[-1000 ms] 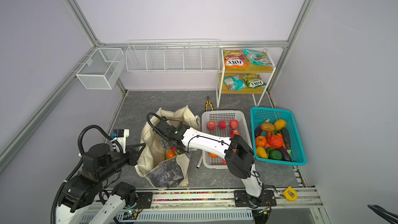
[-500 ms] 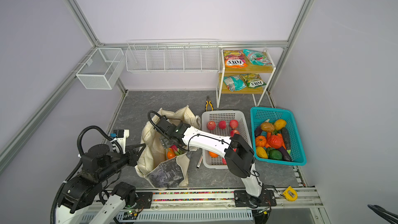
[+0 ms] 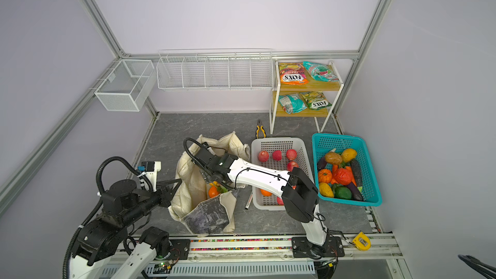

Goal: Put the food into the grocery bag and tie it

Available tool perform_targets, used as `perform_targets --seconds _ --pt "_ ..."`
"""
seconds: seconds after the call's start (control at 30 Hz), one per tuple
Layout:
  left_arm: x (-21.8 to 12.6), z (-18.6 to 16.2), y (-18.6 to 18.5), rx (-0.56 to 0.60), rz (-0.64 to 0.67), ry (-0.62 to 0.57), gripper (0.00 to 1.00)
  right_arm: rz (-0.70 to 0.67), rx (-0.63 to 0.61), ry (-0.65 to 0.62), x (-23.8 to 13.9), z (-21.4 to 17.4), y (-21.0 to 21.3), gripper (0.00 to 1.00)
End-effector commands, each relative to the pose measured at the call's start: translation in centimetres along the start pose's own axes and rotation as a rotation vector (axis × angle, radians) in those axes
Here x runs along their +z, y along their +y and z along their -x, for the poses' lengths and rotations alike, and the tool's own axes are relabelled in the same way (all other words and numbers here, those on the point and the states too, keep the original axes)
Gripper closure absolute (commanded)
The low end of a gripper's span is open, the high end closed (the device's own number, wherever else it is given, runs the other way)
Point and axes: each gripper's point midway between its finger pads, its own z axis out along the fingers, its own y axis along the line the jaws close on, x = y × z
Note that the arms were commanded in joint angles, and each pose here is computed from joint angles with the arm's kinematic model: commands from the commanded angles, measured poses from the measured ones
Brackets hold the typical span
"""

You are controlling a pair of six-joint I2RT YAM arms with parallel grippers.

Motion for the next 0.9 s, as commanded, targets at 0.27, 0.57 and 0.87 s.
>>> perform_targets --seconds 0.27,0.57,0.87 --pt "-0.3 0.4 -0.6 0.031 -0.032 -0.026 1.0 0.143 -0.005 -0.133 -8.1 3.4 0.4 0.13" --pt "-0.2 0.4 -0.7 0.032 -0.038 -0.024 1.0 0.194 0.026 -0.114 -9.0 3.6 0.5 0.12" --pt "-0.9 1.4 -2.6 0.057 -0.115 -0.035 0.36 0.244 0.09 -0.097 -8.6 3.9 0.4 0.12"
